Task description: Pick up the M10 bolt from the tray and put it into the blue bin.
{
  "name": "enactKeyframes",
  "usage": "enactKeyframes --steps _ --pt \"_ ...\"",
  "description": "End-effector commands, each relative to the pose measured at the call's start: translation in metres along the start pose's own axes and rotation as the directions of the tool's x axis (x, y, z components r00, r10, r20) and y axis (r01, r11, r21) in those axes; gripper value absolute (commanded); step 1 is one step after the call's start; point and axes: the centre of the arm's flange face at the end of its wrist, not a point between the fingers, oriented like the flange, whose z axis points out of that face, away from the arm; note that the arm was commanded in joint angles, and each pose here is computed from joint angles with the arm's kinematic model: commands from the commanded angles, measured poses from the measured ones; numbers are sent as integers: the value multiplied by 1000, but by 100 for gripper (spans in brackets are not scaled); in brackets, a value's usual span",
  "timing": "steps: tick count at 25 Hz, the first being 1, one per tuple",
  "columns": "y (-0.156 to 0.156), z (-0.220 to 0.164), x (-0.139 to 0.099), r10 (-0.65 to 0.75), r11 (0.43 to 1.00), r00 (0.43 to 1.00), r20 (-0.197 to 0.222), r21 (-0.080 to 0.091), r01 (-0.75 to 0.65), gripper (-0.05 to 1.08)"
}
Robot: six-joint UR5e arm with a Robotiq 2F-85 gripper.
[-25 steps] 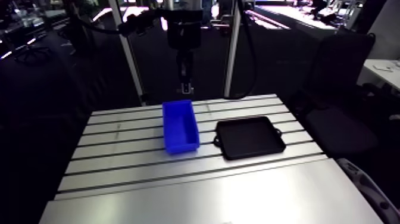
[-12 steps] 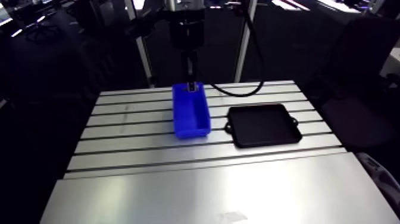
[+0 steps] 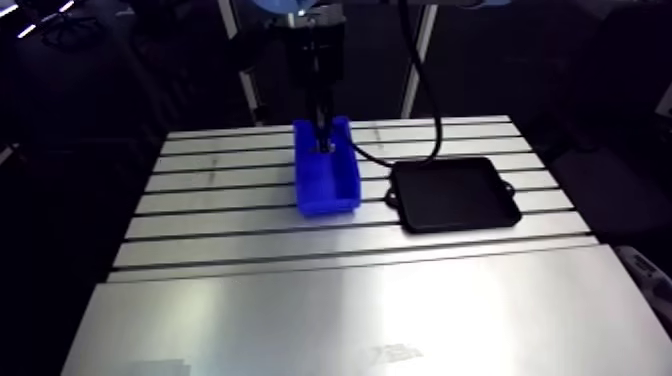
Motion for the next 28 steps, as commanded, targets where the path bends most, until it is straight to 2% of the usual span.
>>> enactKeyframes --steps 1,3,6,8,10,14,19,25,28 --pt "-1 16 1 20 999 1000 -3 26 -20 99" --pt "-1 21 2 20 999 1000 -3 34 -20 98" --pt "2 25 2 25 999 1000 -1 23 -25 97" --pt "2 26 2 25 999 1000 -1 23 -25 97" --pt "2 34 1 26 999 1000 -1 37 -26 96" --pt "3 37 2 24 999 1000 2 42 -24 95" --pt "3 39 -1 47 998 998 28 45 -48 89" --pt "4 40 0 52 997 998 28 47 -53 81" --pt "4 41 1 79 996 996 28 48 -80 70"
